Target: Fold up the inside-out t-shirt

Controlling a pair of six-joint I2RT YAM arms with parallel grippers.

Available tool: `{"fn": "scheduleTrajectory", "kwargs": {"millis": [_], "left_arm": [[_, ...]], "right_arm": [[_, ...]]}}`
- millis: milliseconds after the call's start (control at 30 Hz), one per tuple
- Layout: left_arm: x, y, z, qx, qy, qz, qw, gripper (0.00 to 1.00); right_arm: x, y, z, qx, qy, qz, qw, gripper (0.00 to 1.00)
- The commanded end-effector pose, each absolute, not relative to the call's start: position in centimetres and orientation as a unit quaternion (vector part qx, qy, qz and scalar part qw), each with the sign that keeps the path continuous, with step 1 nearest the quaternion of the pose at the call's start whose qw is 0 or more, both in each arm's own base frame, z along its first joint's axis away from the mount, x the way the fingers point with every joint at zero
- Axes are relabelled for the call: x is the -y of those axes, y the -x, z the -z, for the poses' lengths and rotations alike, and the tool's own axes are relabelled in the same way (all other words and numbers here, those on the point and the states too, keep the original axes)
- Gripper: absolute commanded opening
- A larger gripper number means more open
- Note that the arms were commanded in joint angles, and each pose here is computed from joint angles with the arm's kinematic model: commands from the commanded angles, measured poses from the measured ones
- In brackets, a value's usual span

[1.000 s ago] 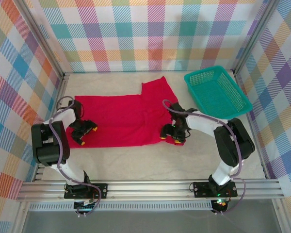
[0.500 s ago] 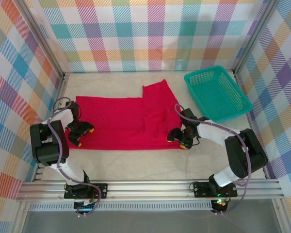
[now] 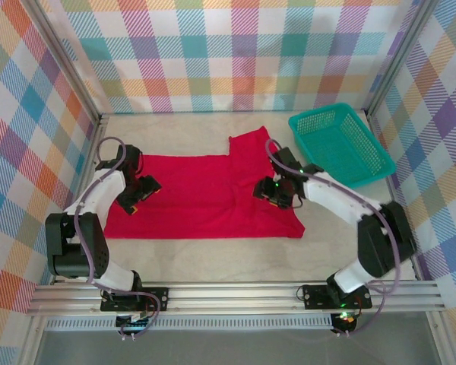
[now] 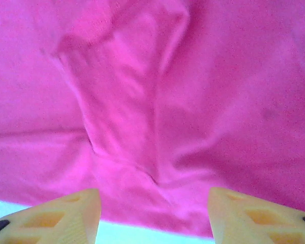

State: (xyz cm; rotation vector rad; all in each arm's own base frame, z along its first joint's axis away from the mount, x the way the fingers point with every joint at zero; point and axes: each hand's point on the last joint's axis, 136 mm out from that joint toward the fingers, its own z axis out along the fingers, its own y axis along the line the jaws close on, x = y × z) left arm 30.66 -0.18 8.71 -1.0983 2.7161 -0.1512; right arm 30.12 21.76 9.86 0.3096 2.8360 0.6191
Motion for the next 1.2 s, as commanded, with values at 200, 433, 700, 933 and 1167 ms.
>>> {"fn": "scheduleTrajectory", "kwargs": {"millis": [200, 433, 700, 933, 1167], "left_arm": [[0.1, -29.2, -8.5, -0.925, 0.367, 0.042, 0.087, 0.87], [0.3, -29.0, -7.4, -0.925, 0.369, 0.045, 0.077, 0.86], [-0.1, -28.9, -8.3, -0.927, 0.363, 0.037, 0.089, 0.86], [0.6, -29.7, -8.3, -0.924, 0.367, 0.057, 0.088, 0.86], [0.9, -29.5, -8.2, -0.923, 0.369, 0.067, 0.083, 0.86]], "right_arm": [[-24.3, -36.7, -7.0, -0.973, -0.085, -0.175, 0.123, 0.61], [-25.8, -40.3, -5.3, -0.976, -0.088, -0.164, 0.117, 0.6], [-27.7, -40.0, -7.4, -0.97, -0.061, -0.211, 0.105, 0.61], [-28.8, -36.6, -8.2, -0.972, -0.03, -0.211, 0.097, 0.64], [-32.3, -36.2, -3.9, -0.972, -0.031, -0.227, 0.058, 0.65]]}}
